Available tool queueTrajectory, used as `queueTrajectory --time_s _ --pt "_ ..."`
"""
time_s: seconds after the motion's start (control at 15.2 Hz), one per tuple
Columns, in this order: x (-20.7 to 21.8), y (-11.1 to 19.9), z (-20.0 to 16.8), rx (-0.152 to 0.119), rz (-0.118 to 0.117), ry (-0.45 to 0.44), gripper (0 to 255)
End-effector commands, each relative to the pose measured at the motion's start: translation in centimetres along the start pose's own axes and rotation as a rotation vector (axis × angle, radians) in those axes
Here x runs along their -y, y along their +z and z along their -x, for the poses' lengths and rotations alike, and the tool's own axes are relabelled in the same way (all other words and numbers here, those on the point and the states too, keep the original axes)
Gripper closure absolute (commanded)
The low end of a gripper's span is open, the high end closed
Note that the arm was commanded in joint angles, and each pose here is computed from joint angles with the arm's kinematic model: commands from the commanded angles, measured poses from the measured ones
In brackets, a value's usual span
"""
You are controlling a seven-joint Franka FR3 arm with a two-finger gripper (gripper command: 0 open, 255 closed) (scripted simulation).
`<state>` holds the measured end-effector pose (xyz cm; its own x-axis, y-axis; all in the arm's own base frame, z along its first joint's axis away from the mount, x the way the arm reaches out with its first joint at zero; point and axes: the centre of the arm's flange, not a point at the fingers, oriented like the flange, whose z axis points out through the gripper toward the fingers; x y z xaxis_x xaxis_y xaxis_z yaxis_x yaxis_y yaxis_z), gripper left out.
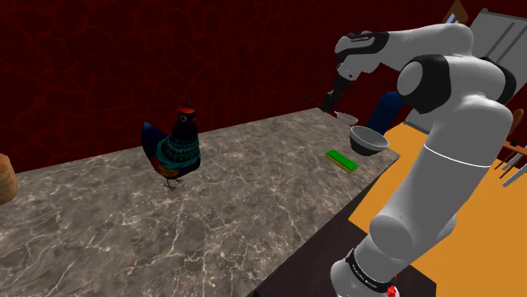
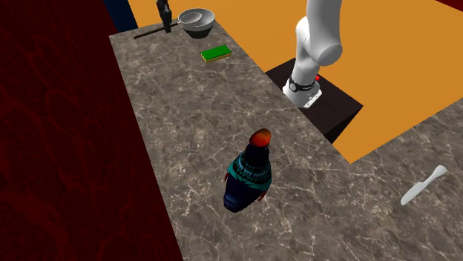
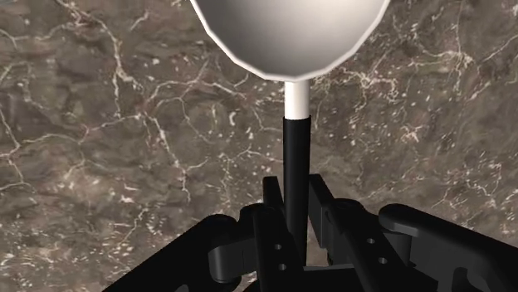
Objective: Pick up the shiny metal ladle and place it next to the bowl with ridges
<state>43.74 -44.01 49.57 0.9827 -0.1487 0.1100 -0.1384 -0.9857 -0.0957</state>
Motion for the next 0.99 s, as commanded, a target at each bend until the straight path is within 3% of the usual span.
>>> queueTrajectory --time_s 0.0,0.92 --pt "-0.7 0.5 0.3 0.0 0.0 -0.002 255" --pt "-1.4 7.8 1.1 0.0 0.0 -0.002 255"
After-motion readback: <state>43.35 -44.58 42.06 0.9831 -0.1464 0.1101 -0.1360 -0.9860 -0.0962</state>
